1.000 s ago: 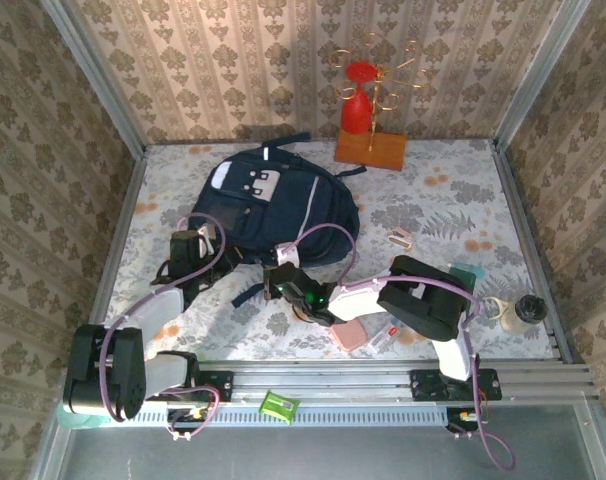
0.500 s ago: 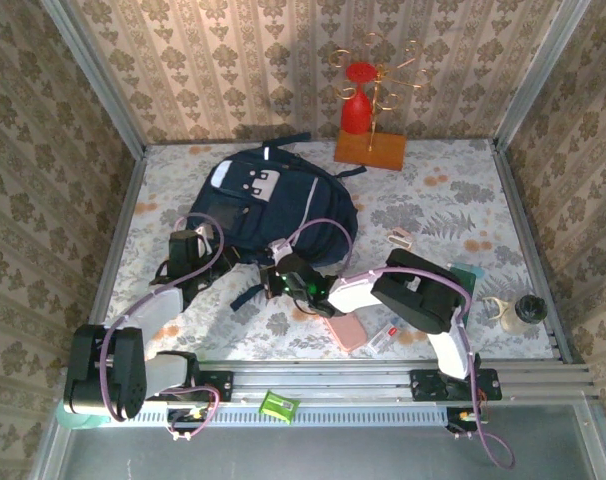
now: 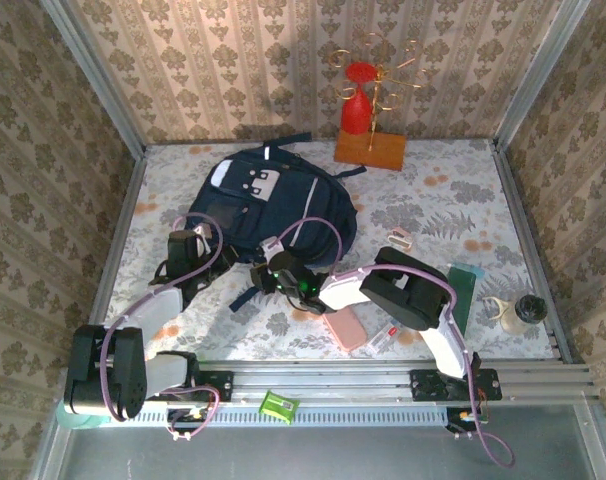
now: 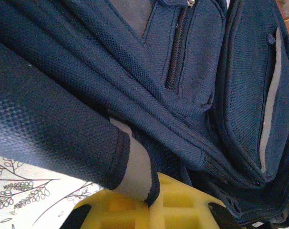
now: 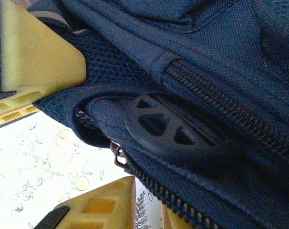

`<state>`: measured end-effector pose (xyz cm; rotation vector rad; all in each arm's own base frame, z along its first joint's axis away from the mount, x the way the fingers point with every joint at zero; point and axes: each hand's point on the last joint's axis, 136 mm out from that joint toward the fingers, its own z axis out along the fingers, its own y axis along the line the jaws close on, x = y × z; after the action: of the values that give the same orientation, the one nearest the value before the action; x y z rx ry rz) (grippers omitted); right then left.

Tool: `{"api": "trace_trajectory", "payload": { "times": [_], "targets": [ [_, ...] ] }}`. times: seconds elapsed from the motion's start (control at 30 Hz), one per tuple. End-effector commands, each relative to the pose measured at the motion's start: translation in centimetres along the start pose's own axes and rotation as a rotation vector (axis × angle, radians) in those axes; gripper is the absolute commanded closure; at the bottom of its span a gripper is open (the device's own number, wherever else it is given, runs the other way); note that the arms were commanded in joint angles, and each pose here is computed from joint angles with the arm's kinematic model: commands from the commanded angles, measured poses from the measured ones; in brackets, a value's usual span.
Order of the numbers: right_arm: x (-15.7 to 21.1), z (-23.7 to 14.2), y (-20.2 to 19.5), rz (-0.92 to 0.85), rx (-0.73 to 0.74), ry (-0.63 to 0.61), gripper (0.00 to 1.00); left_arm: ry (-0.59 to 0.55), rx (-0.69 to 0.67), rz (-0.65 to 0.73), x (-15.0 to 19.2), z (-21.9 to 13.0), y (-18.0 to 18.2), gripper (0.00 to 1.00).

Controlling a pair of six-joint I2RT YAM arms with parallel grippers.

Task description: Pack the student bag

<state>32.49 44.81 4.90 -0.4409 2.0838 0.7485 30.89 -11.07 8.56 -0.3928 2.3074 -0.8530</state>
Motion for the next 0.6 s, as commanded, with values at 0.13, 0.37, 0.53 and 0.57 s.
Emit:
{"api": "trace_trajectory", "payload": {
  "times": [0.13, 0.37, 0.53, 0.57],
  "targets": [
    [-1.4, 1.1, -0.7, -0.089, 0.088, -0.082, 0.74, -0.062, 0.055, 0.041, -2.0, -0.5, -1.8, 1.0],
    [-2.6, 1.0, 0.7, -0.145, 0.043, -0.124, 0.82, -0.059, 0.05, 0.036, -1.9, -0.4, -1.6, 1.0],
    [-2.4, 0.6, 2.2, -0.15, -0.018, -0.131, 0.94, -0.059, 0.052, 0.035, -1.9, -0.3, -1.6, 1.0],
    [-2.4, 0.4, 2.5, -0.144, -0.021, -0.133, 0.97, -0.059, 0.051, 0.035, -1.9, -0.3, -1.6, 1.0]
  ]
}}
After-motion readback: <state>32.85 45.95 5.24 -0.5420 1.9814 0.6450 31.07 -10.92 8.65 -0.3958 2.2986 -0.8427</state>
